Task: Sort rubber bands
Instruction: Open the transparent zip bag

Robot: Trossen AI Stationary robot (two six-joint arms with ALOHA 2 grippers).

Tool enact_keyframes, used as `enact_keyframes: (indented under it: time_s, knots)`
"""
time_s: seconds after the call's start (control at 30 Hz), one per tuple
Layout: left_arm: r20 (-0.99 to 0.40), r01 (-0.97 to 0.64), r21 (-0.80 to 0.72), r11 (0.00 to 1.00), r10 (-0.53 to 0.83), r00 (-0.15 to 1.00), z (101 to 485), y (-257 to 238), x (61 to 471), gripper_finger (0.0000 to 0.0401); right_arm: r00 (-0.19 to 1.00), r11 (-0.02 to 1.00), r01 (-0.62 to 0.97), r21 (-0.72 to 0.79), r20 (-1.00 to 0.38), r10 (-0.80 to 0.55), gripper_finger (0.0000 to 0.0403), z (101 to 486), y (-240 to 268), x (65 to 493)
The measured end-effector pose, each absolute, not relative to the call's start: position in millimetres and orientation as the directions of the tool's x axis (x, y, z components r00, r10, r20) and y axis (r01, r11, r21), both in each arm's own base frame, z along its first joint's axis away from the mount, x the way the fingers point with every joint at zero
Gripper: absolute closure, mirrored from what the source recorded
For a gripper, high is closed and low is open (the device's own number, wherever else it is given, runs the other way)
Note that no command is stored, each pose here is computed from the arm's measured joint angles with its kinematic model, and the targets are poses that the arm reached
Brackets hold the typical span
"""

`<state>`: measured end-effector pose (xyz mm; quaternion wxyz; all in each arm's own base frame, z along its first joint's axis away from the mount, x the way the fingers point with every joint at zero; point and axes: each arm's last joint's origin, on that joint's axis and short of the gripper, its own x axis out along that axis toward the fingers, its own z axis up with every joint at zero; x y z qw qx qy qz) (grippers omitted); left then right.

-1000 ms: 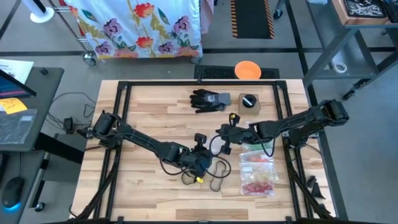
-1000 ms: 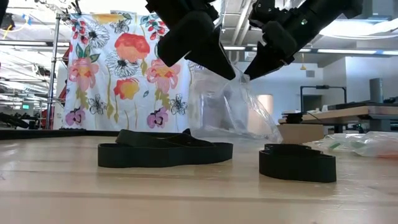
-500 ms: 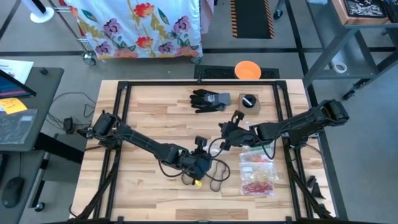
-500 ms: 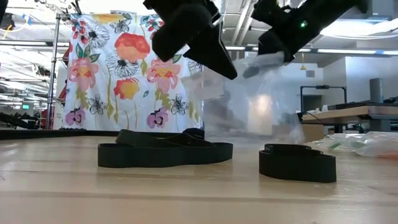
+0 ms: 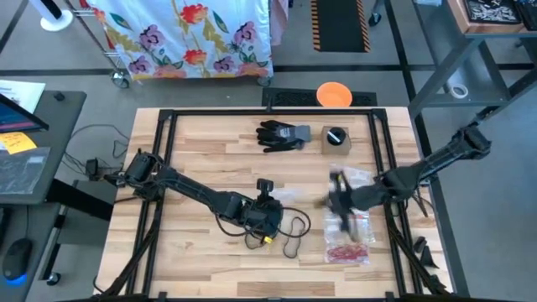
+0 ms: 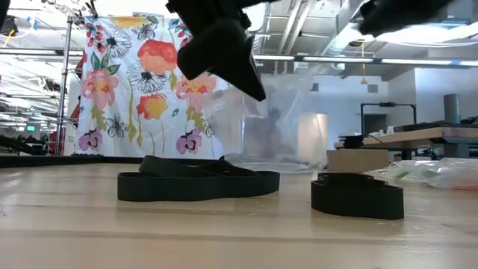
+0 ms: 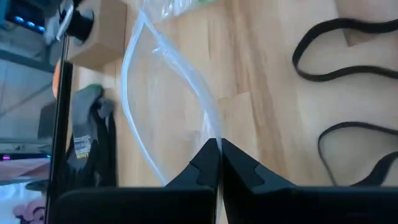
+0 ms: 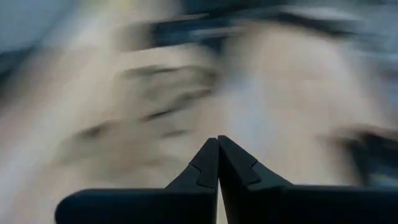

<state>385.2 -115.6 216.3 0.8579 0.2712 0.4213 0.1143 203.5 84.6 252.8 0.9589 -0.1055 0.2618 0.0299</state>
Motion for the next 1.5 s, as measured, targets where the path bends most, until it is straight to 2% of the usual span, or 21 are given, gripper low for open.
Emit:
enact_keyframes:
  time_s: [0.03, 0.1, 0.27, 0.43, 0.6, 0.67, 0.73, 0.8, 0.93, 1.0, 1.17, 1.23, 1.33, 1.5]
  knots:
    - [-0.668, 0.038, 0.556, 0.830, 0.420, 0.614, 215.8, -114.2, 385.2, 0.0401, 0.841, 0.961, -0.232, -0.148, -0.528, 0.122, 0.0395, 248.4, 88.9, 200.1]
    - [-0.690, 0.060, 0.530, 0.846, 0.389, 0.611, 215.1, -110.7, 386.5, 0.0401, 0.813, 0.927, -0.349, -0.138, -0.536, 0.227, 0.0395, 243.3, 93.6, 197.6]
    - [-0.752, 0.115, 0.442, 0.890, 0.297, 0.588, 213.9, -100.7, 388.0, 0.0401, 0.811, 0.927, -0.337, -0.163, -0.551, 0.198, 0.0395, 231.4, 92.1, 208.8]
    - [-0.762, 0.072, 0.424, 0.903, 0.312, 0.568, 223.0, -89.0, 375.9, 0.0401, 0.813, 0.941, -0.296, -0.165, -0.561, 0.157, 0.0383, 219.6, 87.6, 225.4]
    - [-0.704, 0.042, 0.378, 0.925, 0.258, 0.662, 225.6, -79.5, 339.0, 0.0401, 0.799, 0.948, -0.279, -0.154, -0.584, 0.140, 0.0337, 214.2, 84.1, 229.2]
    - [-0.663, 0.029, 0.309, 0.951, 0.193, 0.724, 225.5, -74.0, 322.6, 0.0401, 0.794, 0.952, -0.271, -0.140, -0.592, 0.139, 0.0313, 213.0, 84.1, 229.2]
    - [-0.603, 0.042, 0.215, 0.976, 0.099, 0.791, 226.6, -70.4, 314.5, 0.0401, 0.814, 0.954, -0.259, -0.150, -0.566, 0.132, 0.0289, 214.9, 82.8, 232.3]
    - [-0.566, 0.047, 0.179, 0.983, 0.064, 0.822, 227.6, -68.6, 313.2, 0.0401, 0.858, 0.953, -0.211, -0.218, -0.508, 0.074, 0.0265, 222.3, 79.1, 237.6]
    - [-0.578, -0.014, 0.212, 0.977, 0.137, 0.804, 227.3, -67.8, 321.2, 0.0401, 0.939, 0.970, 0.129, -0.206, -0.290, -0.187, 0.0234, 246.7, 69.1, 248.4]
    - [-0.613, -0.035, 0.252, 0.967, 0.188, 0.767, 222.9, -68.0, 328.1, 0.0401, 0.930, 0.961, 0.206, -0.182, -0.269, -0.250, 0.0228, 248.1, 63.6, 249.7]
    - [-0.641, -0.020, 0.374, 0.927, 0.274, 0.717, 220.7, -74.6, 355.4, 0.0401, 0.905, 0.963, 0.256, -0.079, -0.331, -0.268, 0.0226, 236.2, 52.9, 256.5]
    - [-0.663, 0.017, 0.410, 0.912, 0.285, 0.693, 216.2, -77.4, 367.1, 0.0401, 0.904, 0.971, 0.233, -0.043, -0.359, -0.233, 0.0226, 229.6, 50.9, 261.2]
    - [-0.685, 0.049, 0.444, 0.895, 0.303, 0.663, 212.8, -80.4, 380.5, 0.0401, 0.899, 0.980, 0.199, -0.019, -0.394, -0.190, 0.0226, 220.9, 48.5, 266.9]
    - [-0.704, 0.076, 0.462, 0.883, 0.313, 0.638, 211.8, -83.1, 391.9, 0.0401, 0.889, 0.974, 0.227, -0.003, -0.409, -0.208, 0.0227, 218.8, 43.8, 270.4]
